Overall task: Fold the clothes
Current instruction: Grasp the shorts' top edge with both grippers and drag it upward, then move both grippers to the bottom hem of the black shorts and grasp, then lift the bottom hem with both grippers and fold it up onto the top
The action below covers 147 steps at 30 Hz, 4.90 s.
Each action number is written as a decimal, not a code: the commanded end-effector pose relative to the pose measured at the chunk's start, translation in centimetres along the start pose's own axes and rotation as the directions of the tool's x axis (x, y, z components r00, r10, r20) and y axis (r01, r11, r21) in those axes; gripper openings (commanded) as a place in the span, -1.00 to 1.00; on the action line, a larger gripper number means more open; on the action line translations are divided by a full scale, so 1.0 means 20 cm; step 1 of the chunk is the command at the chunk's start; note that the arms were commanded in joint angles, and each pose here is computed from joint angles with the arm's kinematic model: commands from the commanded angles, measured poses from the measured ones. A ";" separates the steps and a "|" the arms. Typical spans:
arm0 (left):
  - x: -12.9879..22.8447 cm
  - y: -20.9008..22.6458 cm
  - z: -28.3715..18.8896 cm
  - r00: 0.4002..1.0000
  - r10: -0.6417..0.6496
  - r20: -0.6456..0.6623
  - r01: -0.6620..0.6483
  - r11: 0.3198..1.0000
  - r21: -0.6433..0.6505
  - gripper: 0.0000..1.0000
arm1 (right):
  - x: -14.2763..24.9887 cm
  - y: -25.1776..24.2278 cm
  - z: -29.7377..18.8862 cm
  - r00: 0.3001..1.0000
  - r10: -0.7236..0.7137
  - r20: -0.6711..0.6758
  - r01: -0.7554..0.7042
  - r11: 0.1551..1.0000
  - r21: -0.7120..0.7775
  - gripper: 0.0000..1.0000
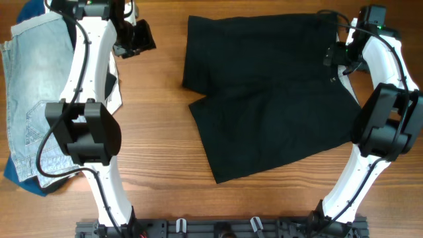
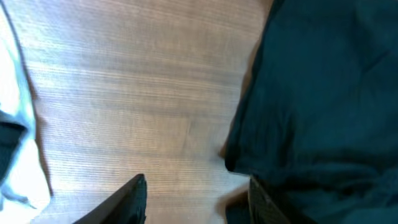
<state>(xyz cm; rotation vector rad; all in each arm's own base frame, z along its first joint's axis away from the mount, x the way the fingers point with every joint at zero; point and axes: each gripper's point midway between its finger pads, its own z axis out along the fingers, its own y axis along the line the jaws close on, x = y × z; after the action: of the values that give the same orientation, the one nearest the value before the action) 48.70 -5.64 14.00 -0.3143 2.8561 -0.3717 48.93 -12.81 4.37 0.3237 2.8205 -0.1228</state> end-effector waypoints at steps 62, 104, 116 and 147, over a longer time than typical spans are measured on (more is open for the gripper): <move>0.48 0.17 -0.11 0.955 0.218 -0.199 -0.242 0.964 -0.107 1.00 | 0.06 0.60 -1.23 0.958 -0.036 0.284 0.147 0.913 -0.381 0.99; 1.76 0.43 0.19 0.719 -0.693 0.047 0.634 0.627 -0.453 0.60 | 0.97 0.64 -0.74 0.973 0.134 -0.187 -0.167 0.970 -0.176 0.99; 1.77 0.53 0.31 0.672 -0.723 0.159 0.713 0.575 -0.400 0.33 | 1.16 0.72 -0.60 0.966 0.055 -0.254 -0.112 0.970 -0.215 0.99; 1.74 0.57 0.30 0.688 -0.694 0.211 0.708 0.579 -0.404 -0.92 | 1.52 0.54 -0.22 0.896 0.305 -0.322 -0.310 0.950 0.038 0.63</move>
<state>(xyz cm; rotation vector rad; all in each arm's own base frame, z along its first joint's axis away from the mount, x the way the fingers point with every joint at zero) 17.66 -7.16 -0.71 -1.5561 2.6178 0.0011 22.11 6.46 -0.27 0.7889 3.0674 0.2011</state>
